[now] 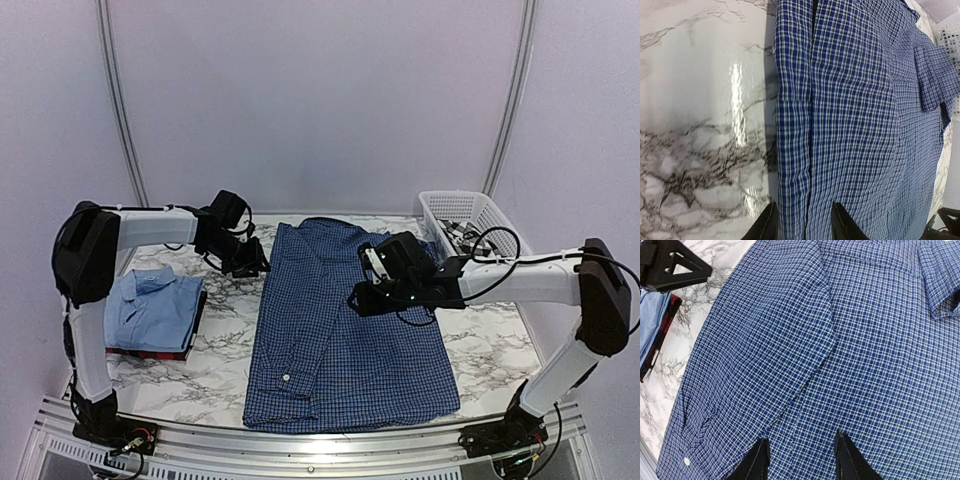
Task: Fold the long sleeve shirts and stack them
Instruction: Move the 1/3-folded shirt to the center of the board.
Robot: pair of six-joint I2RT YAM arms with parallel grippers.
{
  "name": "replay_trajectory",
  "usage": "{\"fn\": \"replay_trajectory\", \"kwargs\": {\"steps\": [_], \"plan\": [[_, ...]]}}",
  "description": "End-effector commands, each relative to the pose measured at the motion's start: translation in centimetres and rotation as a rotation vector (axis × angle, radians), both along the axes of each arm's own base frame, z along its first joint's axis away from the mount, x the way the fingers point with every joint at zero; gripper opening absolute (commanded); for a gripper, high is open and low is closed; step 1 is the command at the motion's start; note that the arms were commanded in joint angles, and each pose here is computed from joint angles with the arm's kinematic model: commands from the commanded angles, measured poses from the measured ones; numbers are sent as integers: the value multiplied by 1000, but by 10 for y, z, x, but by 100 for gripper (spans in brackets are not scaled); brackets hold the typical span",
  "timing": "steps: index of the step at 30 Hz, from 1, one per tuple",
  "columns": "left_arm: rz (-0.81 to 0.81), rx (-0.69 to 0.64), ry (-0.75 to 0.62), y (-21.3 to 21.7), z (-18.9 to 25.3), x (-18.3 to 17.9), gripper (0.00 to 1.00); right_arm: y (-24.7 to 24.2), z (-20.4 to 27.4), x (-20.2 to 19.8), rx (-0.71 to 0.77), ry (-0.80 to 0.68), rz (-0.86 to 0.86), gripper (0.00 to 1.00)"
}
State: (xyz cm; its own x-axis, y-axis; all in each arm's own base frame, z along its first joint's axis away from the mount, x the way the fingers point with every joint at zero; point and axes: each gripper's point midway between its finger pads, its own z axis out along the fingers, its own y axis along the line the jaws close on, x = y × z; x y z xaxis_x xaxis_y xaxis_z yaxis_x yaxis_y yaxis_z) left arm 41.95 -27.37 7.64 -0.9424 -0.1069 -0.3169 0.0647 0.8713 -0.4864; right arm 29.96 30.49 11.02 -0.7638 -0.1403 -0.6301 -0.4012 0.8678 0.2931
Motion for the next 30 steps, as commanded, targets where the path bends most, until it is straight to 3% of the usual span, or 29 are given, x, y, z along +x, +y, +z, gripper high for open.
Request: {"fn": "replay_trajectory", "kwargs": {"steps": [1, 5, 14, 19, 30], "plan": [[-30, -37, -22, -14, -10, 28, 36, -1, 14, 8, 0, -32, -10, 40], [-21, -26, -5, -18, -26, 37, 30, -8, 17, 5, -12, -42, -19, 40], [8, 0, 24, -14, -45, 38, 0, -9, 15, 4, -11, -33, -20, 40], [16, 19, 18, -9, -47, 41, 0, -10, 13, 4, -14, -29, -25, 40], [26, 64, 43, 47, -45, 70, 0, -20, 12, 7, -46, -45, -56, 40]]}}
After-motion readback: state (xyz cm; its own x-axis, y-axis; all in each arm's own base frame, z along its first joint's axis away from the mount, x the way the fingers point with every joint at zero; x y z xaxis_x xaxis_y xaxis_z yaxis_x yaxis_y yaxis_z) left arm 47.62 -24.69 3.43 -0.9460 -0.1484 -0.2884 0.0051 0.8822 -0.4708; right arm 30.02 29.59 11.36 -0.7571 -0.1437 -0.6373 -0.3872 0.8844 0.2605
